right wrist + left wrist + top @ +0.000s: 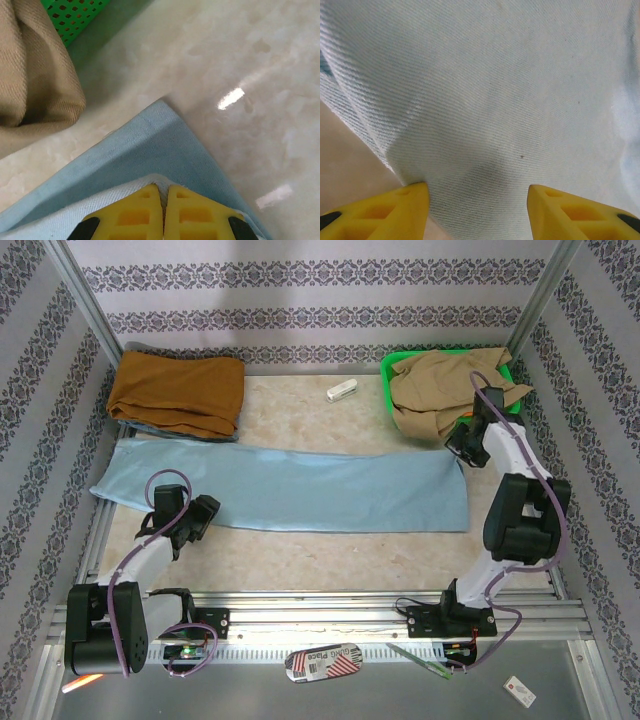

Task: Fold and stack the trousers

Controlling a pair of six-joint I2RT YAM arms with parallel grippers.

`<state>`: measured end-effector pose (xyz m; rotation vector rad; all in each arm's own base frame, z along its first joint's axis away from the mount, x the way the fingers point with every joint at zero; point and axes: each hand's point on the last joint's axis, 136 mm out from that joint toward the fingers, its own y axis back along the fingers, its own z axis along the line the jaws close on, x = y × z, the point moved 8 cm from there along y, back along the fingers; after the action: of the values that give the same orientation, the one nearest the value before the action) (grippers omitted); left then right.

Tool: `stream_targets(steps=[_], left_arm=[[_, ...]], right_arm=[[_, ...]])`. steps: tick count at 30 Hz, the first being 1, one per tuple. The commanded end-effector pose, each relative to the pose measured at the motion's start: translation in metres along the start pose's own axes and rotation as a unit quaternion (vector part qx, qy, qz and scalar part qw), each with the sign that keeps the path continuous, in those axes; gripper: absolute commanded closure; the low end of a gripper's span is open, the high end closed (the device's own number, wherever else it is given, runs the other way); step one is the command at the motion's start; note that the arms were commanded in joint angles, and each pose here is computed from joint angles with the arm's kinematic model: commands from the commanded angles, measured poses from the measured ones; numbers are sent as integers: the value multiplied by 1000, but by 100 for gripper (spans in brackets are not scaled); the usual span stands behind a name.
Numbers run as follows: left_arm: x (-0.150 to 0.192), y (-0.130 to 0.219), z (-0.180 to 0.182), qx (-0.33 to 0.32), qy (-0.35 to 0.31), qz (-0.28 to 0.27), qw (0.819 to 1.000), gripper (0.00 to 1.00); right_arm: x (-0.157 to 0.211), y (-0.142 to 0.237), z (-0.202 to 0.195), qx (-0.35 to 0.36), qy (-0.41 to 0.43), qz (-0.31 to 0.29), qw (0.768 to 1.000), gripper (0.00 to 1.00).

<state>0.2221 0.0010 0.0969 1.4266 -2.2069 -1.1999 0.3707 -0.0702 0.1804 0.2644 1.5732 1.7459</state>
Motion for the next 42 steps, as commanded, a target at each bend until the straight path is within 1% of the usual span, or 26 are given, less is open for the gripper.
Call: stream_targets(steps=[1,2,7,8,9,10,13,14,16,20,23,25,26,27,30,32,34,36,39,42], left_arm=[[5,-2,9,-15,-2,15,1000,46],[5,-2,9,-16,-2,16,1000,46],[6,-1,10,-12,-2,15,1000,45],[7,-1,10,-12,-3,15,1000,45],[7,-1,10,-10,-3,16,1000,45],[7,-1,10,-9,-2,17,1000,45],[8,-2,9,0,0,20,1000,45],[8,-2,8,3,0,21,1000,44],[8,-2,6,11,3,25,1000,42],[7,1,-2,32,3,28,999,42],[6,8,-13,49,-9,29,998,42],[4,15,-26,63,-28,27,997,42],[3,19,-36,69,-43,21,996,41],[2,22,-46,73,-59,12,996,41],[1,21,-81,82,-106,-8,991,41],[2,10,-106,100,-129,-1,987,41],[2,-11,-124,98,-141,15,985,41],[-1,-34,-133,92,-132,35,986,42],[-4,-61,-133,89,-124,36,988,42],[-5,-83,-134,74,-129,55,987,42]], right_arm=[[-12,-6,-1,15,8,-2,1000,96],[-13,-10,-3,25,6,6,1000,91],[-19,-14,-12,34,-8,-4,999,87],[-21,-13,-15,32,-15,-7,999,81],[-25,-12,-15,23,-17,-10,1000,70],[-27,-10,-14,14,-20,-10,1000,66],[-29,2,-11,10,-20,-20,1000,62],[-26,4,-12,16,-22,-21,999,59],[-14,10,-17,20,-28,-18,999,58],[28,9,-28,-2,-42,1,999,57],[54,3,-30,-23,-45,26,998,59],[65,0,-18,-53,-35,39,997,66],[69,-1,-9,-63,-30,44,997,72],[75,-3,6,-75,-15,48,996,83],[88,-13,45,-90,27,69,993,100],[94,-26,64,-89,49,84,991,100],[92,-39,71,-71,55,94,992,100],[83,-50,60,-49,41,98,993,100],[74,-60,39,-41,10,115,993,100],[72,-65,22,-15,3,112,994,100]])
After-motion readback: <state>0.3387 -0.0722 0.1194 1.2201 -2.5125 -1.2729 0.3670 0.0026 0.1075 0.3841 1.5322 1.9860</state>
